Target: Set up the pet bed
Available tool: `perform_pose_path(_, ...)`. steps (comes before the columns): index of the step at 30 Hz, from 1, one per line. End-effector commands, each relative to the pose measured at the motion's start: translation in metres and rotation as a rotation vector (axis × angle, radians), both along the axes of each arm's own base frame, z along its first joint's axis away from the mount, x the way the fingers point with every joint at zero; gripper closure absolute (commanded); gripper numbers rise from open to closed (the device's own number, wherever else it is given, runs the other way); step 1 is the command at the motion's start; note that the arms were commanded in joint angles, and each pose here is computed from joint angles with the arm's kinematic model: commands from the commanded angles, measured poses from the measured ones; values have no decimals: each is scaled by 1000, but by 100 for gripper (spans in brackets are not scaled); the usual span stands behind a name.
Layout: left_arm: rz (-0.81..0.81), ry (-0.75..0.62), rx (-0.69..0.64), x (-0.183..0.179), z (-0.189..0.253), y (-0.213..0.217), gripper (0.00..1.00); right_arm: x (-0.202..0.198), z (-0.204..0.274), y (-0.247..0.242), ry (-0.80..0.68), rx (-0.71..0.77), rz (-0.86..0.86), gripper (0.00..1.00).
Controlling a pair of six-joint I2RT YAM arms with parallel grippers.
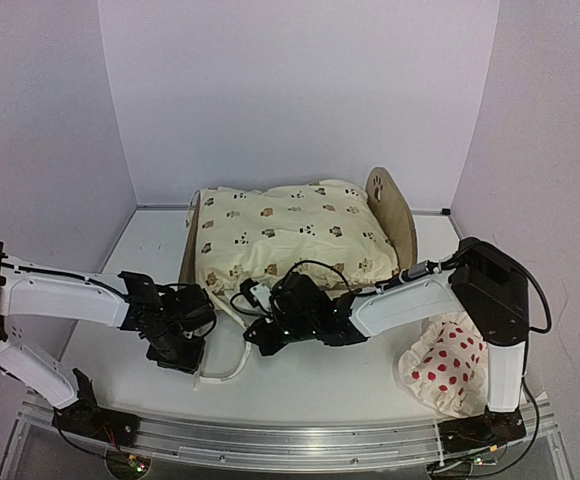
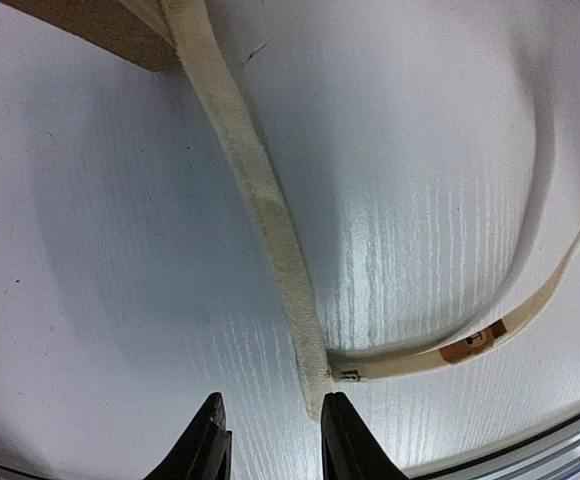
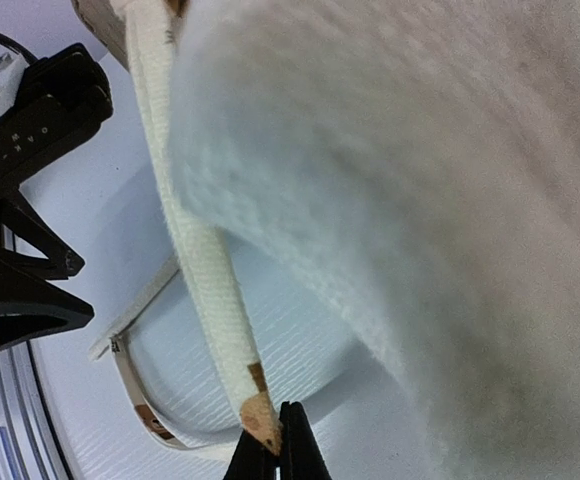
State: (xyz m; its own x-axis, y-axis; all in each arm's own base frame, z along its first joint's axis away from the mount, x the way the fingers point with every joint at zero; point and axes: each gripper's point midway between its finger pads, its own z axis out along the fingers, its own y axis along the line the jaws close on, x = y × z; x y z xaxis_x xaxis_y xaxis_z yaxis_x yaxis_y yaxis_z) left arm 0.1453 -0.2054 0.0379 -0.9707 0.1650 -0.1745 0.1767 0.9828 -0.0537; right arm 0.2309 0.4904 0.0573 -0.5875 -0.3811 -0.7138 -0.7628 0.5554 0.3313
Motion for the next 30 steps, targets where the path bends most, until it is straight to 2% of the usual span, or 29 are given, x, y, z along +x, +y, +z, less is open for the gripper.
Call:
perform_pose_path(1, 26, -31, 27, 7, -1, 1, 69, 2, 14, -9, -40, -51, -4, 100)
perform_pose_path(9, 7, -35, -2, 12, -16, -11, 71, 0, 19, -12, -39, -58, 1, 100)
perform_pose_path(17, 14, 1, 33, 7, -38, -8, 75, -1, 15, -11, -22, -60, 3, 100)
perform_pose_path(21, 27, 8, 20, 2, -45, -3, 82, -2, 13, -10, -14, -59, 3, 100)
perform_pose_path(25, 25, 7, 3, 0, -52, -3, 99, -2, 11, -7, -2, -60, 7, 100)
perform_pose_path(30, 21, -62, -35, 12, -29, -10, 100, -2, 5, -1, 23, -55, 6, 100)
